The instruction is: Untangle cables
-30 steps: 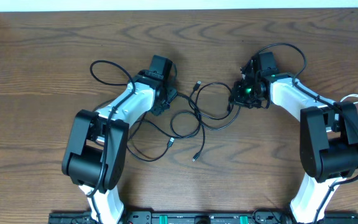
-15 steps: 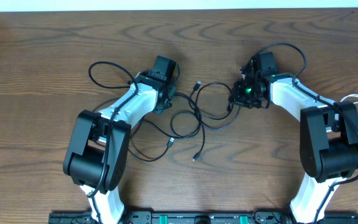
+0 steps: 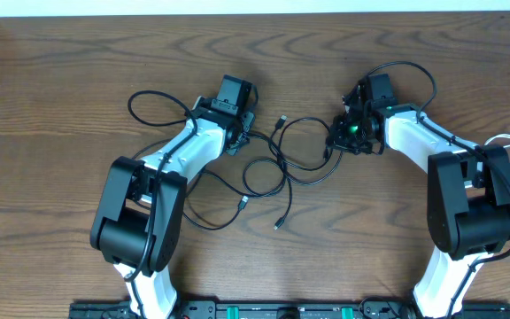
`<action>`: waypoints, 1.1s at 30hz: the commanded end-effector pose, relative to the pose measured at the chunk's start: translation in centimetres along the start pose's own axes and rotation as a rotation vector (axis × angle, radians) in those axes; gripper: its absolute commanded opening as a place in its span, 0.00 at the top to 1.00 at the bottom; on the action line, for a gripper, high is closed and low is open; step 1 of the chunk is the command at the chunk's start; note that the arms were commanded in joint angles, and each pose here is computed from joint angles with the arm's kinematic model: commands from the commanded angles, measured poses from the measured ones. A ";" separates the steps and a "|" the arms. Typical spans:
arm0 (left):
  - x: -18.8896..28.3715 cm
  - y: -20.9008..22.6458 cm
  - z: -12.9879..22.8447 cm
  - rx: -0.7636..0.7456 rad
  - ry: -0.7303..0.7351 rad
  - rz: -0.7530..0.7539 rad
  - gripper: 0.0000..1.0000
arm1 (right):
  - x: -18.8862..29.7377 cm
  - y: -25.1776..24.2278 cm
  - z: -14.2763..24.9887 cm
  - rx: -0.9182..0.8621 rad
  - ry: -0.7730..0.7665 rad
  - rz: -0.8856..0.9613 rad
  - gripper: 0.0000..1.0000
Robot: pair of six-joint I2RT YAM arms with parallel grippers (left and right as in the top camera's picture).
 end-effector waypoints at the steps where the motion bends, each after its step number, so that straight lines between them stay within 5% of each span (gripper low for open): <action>1: -0.5 1.2 1.0 -0.001 0.000 -0.039 0.45 | -1.5 -1.5 1.7 -0.041 0.056 0.049 0.99; 11: -4.7 5.0 1.0 0.050 -0.032 -0.163 0.47 | -1.5 -1.6 1.7 -0.041 0.057 0.049 0.99; 15: -5.3 6.8 0.3 0.052 -0.047 -0.235 0.92 | -1.4 -1.5 1.7 -0.042 0.057 0.044 0.99; 25: -3.5 6.4 -1.7 -0.054 -0.046 -0.255 0.92 | -1.2 -1.7 1.6 -0.056 0.058 0.027 0.99; 33: 2.4 3.7 -6.9 -0.216 -0.065 -0.185 0.92 | -1.2 -1.7 1.6 -0.055 0.057 0.031 0.99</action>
Point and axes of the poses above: each gripper's point midway between its finger pads, its own x axis back along the fingers, its own y axis along the line the jaws close on, z = x × y, the point moved 1 cm from there along x, back along the fingers, and after that the axes turned 15 degrees about x, right-handed, at the moved point
